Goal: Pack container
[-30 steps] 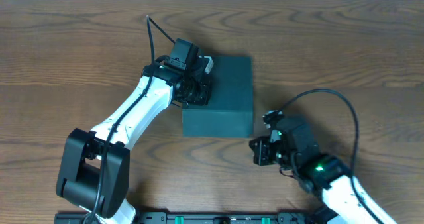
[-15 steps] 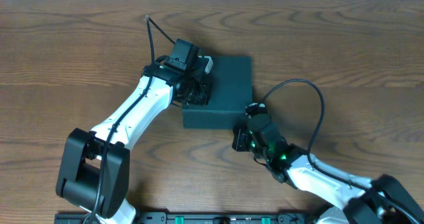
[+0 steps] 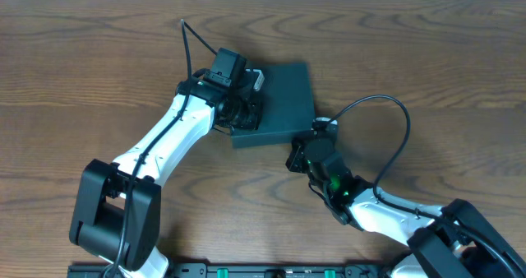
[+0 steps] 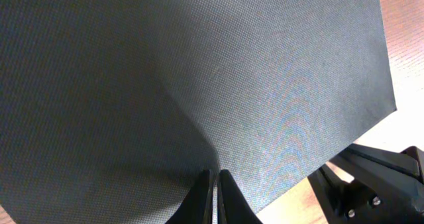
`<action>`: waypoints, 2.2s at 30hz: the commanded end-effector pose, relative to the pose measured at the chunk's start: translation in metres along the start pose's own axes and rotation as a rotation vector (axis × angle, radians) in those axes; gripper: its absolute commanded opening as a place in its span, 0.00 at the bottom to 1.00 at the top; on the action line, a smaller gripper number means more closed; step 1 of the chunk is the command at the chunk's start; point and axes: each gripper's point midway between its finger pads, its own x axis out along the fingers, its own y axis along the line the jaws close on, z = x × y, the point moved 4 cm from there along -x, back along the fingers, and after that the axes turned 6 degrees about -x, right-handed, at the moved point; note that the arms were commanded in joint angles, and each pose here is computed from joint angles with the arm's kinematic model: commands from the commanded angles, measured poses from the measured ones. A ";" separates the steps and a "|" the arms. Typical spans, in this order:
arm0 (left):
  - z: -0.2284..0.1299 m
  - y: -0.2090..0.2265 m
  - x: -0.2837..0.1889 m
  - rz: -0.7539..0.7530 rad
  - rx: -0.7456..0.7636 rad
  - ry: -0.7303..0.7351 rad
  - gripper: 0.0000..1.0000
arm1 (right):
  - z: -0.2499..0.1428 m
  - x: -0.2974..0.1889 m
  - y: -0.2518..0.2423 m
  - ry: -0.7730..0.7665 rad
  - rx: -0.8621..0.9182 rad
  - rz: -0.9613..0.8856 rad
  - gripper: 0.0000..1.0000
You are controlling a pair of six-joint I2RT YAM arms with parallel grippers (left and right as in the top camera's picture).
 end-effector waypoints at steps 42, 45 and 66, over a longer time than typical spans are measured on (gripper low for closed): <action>-0.110 -0.047 -0.242 -0.038 0.110 -0.435 0.95 | 0.065 -0.219 0.049 0.056 -0.441 0.168 0.99; -0.110 -0.047 -0.242 -0.038 0.110 -0.434 0.95 | 0.059 -0.218 0.044 0.092 -0.443 0.148 0.99; -0.168 0.047 -0.239 0.311 0.003 -0.688 0.95 | 0.053 -0.218 0.037 0.131 -0.446 0.127 0.99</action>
